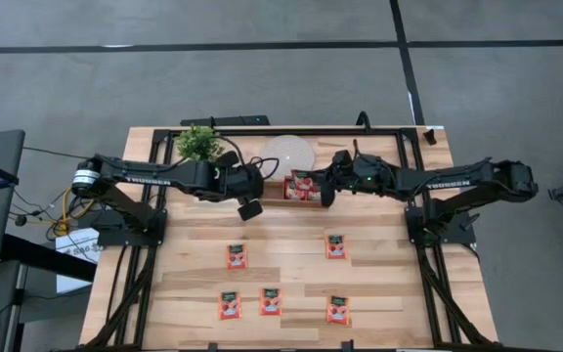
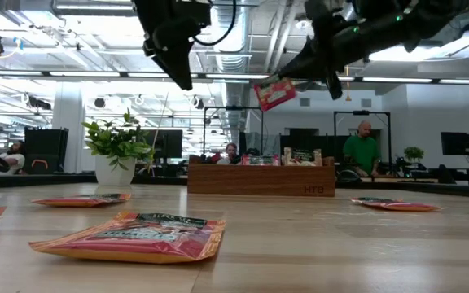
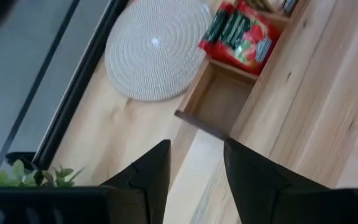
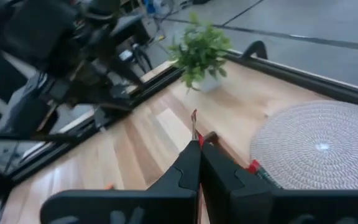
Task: Pick & Place Tea
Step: Put the red tea bag into the middle section of the wooden organizer
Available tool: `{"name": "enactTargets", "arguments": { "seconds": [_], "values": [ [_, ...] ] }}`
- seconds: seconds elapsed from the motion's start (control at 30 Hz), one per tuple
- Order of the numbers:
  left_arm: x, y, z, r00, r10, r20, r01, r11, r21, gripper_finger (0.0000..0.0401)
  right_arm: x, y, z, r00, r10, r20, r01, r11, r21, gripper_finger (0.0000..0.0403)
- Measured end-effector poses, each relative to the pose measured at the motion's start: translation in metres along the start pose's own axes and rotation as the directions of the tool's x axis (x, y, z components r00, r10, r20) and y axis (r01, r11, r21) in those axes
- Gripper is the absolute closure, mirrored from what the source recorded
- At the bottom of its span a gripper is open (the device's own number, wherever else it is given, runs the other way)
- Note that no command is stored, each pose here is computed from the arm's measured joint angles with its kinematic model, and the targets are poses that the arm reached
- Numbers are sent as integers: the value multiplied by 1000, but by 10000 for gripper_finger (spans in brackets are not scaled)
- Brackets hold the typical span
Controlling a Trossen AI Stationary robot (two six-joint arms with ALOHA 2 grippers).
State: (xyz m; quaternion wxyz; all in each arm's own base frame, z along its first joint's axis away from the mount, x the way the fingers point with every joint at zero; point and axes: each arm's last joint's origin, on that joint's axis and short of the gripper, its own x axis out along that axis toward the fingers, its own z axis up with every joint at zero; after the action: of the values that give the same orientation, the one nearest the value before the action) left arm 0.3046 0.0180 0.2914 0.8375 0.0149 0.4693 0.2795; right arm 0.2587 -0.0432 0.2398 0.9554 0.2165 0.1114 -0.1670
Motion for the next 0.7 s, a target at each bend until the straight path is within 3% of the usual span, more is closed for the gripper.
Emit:
{"name": "enactTargets", "arguments": {
  "seconds": [0.27, 0.43, 0.7],
  "values": [
    [8, 2, -40, 999, -45, -30, 43, 997, -70, 259, 38, -5, -29, 999, -36, -31, 36, 999, -16, 403],
    [-7, 10, -67, 997, -80, 22, 82, 983, -163, 259, 51, -15, -41, 992, -124, -30, 123, 991, -47, 403],
    [-32, 31, -95, 986, -113, 123, 143, 949, -281, 259, 71, -25, -57, 990, -141, -15, 140, 990, -30, 403]
  ]
}}
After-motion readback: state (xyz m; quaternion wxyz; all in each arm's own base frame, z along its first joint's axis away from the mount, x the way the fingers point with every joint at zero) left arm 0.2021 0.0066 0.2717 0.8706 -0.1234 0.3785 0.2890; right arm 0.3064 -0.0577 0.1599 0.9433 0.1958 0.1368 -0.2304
